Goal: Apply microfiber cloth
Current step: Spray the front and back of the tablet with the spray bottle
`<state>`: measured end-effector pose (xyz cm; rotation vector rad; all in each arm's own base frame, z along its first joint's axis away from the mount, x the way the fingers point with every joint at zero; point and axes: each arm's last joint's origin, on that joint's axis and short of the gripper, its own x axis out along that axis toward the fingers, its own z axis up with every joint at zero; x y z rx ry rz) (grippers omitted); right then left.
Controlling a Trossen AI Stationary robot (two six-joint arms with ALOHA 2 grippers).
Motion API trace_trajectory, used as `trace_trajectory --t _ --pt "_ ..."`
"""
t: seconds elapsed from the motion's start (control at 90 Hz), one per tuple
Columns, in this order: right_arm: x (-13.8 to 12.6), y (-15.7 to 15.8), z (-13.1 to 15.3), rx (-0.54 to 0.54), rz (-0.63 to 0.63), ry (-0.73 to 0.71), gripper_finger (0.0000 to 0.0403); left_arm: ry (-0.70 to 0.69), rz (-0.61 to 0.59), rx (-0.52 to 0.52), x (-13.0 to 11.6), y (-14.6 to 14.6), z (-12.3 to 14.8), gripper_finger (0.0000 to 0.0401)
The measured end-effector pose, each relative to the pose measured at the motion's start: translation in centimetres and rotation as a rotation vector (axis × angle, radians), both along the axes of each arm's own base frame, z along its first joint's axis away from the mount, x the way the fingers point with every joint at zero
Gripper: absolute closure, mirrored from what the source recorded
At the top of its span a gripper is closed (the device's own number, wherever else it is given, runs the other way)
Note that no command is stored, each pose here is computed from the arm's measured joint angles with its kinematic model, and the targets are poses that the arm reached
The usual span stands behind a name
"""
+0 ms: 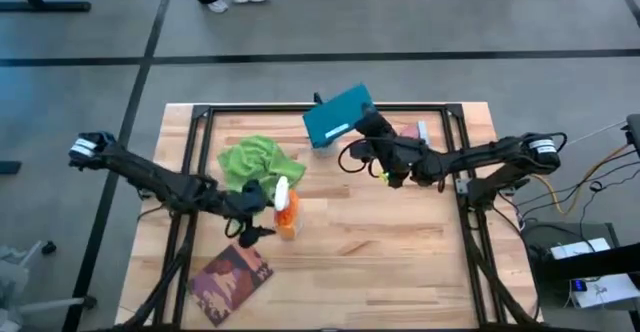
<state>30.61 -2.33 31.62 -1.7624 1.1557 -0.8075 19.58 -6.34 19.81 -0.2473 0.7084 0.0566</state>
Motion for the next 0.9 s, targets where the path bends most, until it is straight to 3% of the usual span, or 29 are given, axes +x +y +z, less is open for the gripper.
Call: trace_trajectory --t 0.144,0.467,0.744,0.9 --pt "-0.1 0.0 -0.5 0.005 0.000 -0.001 0.0390 0.021 0.057 0.099 1.2 -0.1 -1.6 0.0014" --pt "-0.6 -0.3 0.7 -0.016 -0.018 0.018 0.0390 -0.124 -0.007 0.279 6.2 0.6 -4.2 0.0014" --pt "-3.5 -2.1 3.7 -0.020 -0.098 -0.081 0.0390 -0.213 -0.124 0.190 11.1 3.8 -7.1 0.0014" --pt "-3.8 -3.3 3.7 -0.024 -0.136 -0.072 0.0390 -0.237 -0.227 0.188 15.6 4.5 -8.0 0.0014"
